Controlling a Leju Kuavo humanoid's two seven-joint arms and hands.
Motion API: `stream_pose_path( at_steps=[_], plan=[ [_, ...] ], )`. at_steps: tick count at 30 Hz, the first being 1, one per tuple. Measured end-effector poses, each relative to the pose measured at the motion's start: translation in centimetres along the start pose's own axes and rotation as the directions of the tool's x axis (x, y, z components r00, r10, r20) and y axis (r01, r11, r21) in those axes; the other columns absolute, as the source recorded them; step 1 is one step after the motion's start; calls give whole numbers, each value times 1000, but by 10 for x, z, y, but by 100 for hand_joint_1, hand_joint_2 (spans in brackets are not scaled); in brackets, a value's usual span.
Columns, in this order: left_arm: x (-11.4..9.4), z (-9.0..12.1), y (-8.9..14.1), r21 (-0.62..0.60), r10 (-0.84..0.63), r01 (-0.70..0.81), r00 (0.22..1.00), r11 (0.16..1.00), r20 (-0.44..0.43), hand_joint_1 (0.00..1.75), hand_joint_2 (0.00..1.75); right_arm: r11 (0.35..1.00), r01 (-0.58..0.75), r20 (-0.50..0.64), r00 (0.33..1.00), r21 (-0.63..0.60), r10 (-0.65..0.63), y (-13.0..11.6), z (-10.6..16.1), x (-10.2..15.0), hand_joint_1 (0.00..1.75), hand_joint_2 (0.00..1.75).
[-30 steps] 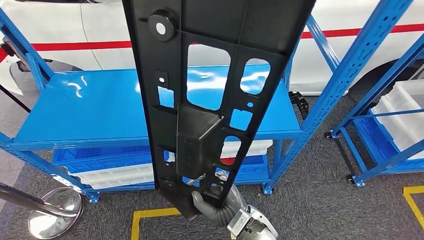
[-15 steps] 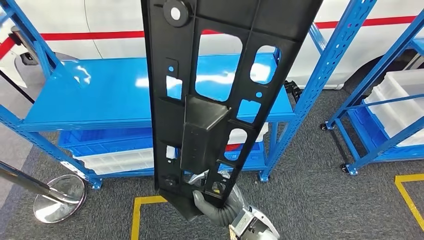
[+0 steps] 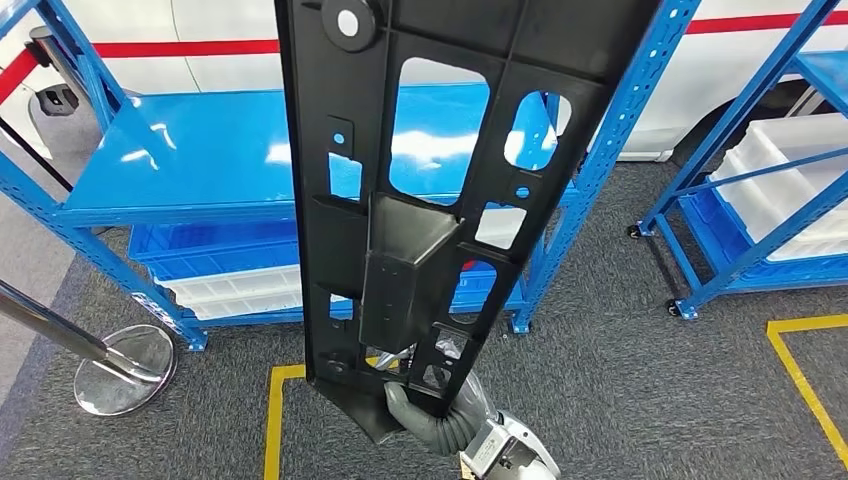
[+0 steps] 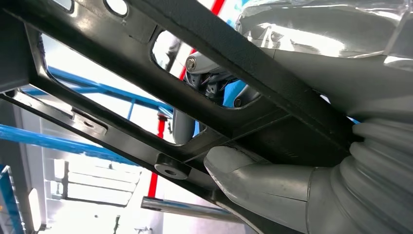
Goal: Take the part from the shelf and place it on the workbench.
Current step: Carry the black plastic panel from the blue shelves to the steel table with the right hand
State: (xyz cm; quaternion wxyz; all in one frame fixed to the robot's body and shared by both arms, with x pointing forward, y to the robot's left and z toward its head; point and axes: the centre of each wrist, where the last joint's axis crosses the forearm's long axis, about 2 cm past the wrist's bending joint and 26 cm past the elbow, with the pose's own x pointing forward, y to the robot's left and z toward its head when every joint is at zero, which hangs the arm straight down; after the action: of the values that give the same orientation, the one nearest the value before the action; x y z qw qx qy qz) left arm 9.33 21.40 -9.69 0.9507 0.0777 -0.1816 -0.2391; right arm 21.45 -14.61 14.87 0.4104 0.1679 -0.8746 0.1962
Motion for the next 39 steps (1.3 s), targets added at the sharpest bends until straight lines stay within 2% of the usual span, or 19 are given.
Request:
stream_pose_path(
  at_steps=[9,19,39],
  plan=[
    [2,-1,2,4,1,-1,1000,1000,4,0,175,1000,2,-7,1000,-10,-2,0,2,0,175,175],
    [-8,1,-3,-8,4,-4,1000,1000,-12,0,175,1000,2,-7,1000,-1,-2,0,2,0,175,175],
    [2,0,0,-10,-1,1,1000,1000,20,0,175,1000,26,-23,999,-5,-26,0,6,-1,175,175]
  ],
)
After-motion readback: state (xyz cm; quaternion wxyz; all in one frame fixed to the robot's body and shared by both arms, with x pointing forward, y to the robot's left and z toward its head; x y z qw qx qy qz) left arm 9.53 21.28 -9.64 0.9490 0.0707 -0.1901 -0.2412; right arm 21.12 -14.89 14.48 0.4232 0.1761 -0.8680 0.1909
